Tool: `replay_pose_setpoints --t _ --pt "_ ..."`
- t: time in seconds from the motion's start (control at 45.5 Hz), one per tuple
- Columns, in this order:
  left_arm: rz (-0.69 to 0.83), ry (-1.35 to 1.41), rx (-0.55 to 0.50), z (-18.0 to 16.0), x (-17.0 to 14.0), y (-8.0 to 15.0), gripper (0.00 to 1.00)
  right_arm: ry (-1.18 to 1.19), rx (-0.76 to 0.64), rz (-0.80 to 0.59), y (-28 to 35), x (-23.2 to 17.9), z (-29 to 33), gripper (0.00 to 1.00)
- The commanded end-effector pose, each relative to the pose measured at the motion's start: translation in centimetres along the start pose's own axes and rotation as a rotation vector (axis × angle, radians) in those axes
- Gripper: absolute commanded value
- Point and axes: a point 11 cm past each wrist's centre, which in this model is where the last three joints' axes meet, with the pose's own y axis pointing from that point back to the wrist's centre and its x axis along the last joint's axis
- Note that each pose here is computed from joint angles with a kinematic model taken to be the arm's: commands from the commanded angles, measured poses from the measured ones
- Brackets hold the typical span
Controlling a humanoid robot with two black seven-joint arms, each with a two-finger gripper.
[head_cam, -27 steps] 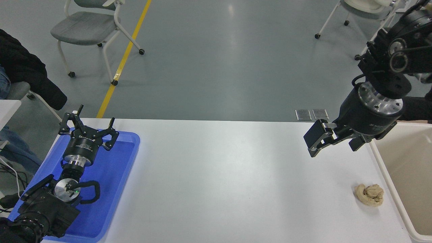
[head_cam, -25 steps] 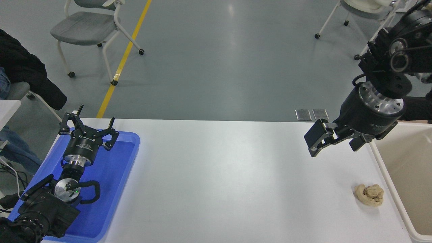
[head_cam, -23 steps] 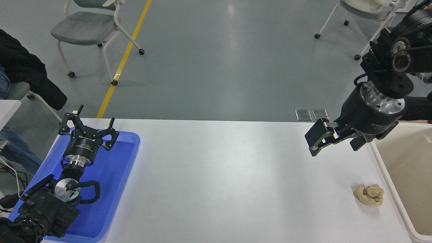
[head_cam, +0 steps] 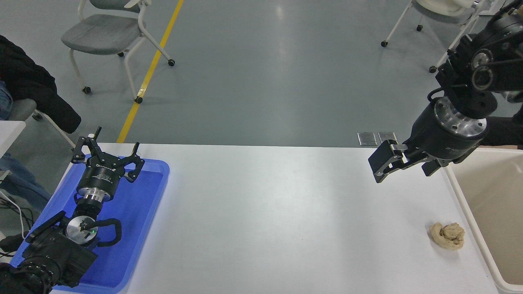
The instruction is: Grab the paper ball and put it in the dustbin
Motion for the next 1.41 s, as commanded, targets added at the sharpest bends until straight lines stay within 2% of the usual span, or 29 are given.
replay_pose_setpoints --t 0.0,0.11,0.396,0.659,0.901,1.385 --pt "0.000 0.000 0.000 0.0 0.0 0.0 1.00 0.048 -0.107 0.007 -1.8 -0.4 4.1 1.00" --pt "0.000 0.000 0.000 0.0 0.0 0.0 1.00 0.039 -0.150 0.056 -2.1 0.0 7.4 1.00" --pt "0.000 0.000 0.000 0.0 0.0 0.0 1.00 -0.113 -0.165 0.080 -5.8 -2.2 14.8 1.00" --pt "0.000 0.000 0.000 0.0 0.0 0.0 1.00 -0.217 -0.219 0.068 -12.6 -5.4 21.7 1.00" --pt "0.000 0.000 0.000 0.0 0.0 0.0 1.00 -0.253 -0.168 0.029 -15.9 -7.7 21.5 1.00" --pt "0.003 -0.001 0.000 0.0 0.1 0.0 1.00 -0.356 -0.136 0.050 -22.4 -10.4 21.5 1.00"
